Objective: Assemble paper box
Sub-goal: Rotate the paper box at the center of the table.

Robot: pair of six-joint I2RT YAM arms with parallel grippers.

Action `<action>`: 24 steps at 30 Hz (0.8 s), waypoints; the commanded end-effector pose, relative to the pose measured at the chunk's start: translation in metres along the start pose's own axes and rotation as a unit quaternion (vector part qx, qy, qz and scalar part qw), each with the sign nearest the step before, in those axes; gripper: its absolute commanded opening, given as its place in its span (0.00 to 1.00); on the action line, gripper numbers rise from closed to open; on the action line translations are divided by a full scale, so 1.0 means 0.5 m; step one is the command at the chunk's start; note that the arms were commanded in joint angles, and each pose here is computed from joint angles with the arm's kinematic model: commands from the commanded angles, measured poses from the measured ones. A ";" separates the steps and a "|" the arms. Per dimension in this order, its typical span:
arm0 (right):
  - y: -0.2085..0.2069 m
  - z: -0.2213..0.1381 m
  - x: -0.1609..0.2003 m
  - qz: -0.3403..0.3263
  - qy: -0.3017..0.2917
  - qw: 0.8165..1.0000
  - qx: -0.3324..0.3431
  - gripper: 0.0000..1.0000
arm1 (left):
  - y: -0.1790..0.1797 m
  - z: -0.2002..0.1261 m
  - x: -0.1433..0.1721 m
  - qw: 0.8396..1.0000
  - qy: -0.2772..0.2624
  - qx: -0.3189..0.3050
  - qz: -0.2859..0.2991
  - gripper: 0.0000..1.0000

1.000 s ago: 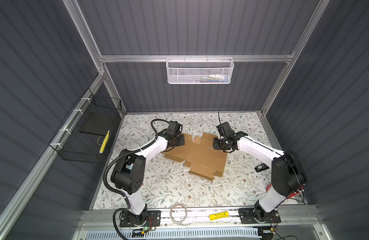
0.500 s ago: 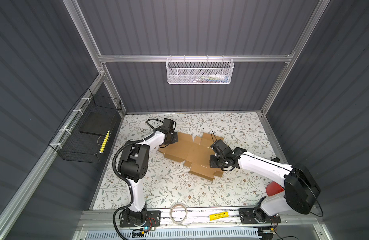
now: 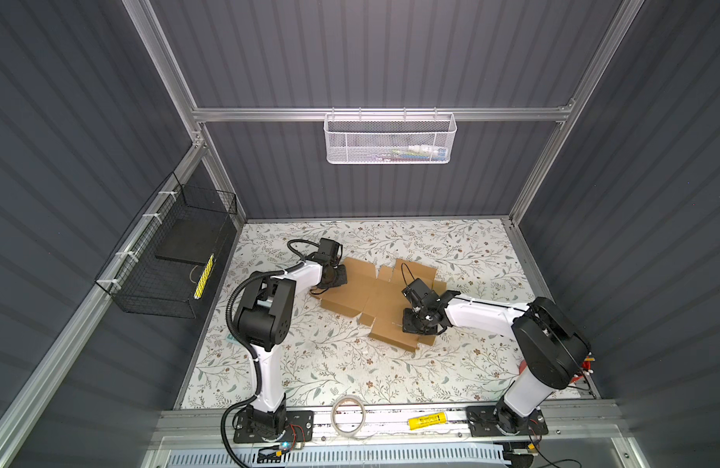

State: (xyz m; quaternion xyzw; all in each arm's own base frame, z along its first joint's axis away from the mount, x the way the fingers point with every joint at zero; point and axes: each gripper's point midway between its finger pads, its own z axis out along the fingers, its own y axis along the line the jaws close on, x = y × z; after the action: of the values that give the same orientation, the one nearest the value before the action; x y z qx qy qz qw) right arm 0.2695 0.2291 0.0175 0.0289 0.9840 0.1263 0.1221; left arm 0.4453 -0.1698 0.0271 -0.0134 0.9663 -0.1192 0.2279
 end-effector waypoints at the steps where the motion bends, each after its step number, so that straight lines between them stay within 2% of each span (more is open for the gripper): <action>1: 0.003 0.003 -0.029 0.002 -0.009 1.000 -0.007 0.05 | 0.016 0.018 0.056 0.999 0.034 -0.008 -0.005 0.00; 15: -0.062 0.035 -0.072 0.028 -0.010 0.999 0.018 0.08 | 0.033 -0.003 0.160 0.997 0.057 0.006 -0.048 0.00; 24: -0.090 0.036 -0.132 0.031 -0.018 0.999 0.025 0.10 | 0.002 -0.040 0.220 0.996 0.061 0.027 -0.053 0.00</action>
State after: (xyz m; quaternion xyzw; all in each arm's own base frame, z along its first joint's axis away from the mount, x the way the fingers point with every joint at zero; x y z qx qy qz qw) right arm 0.3363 0.1954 0.0171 0.0731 0.9769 0.1313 0.1521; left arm 0.3857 -0.1676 0.0255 -0.0509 0.9543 -0.1595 0.2475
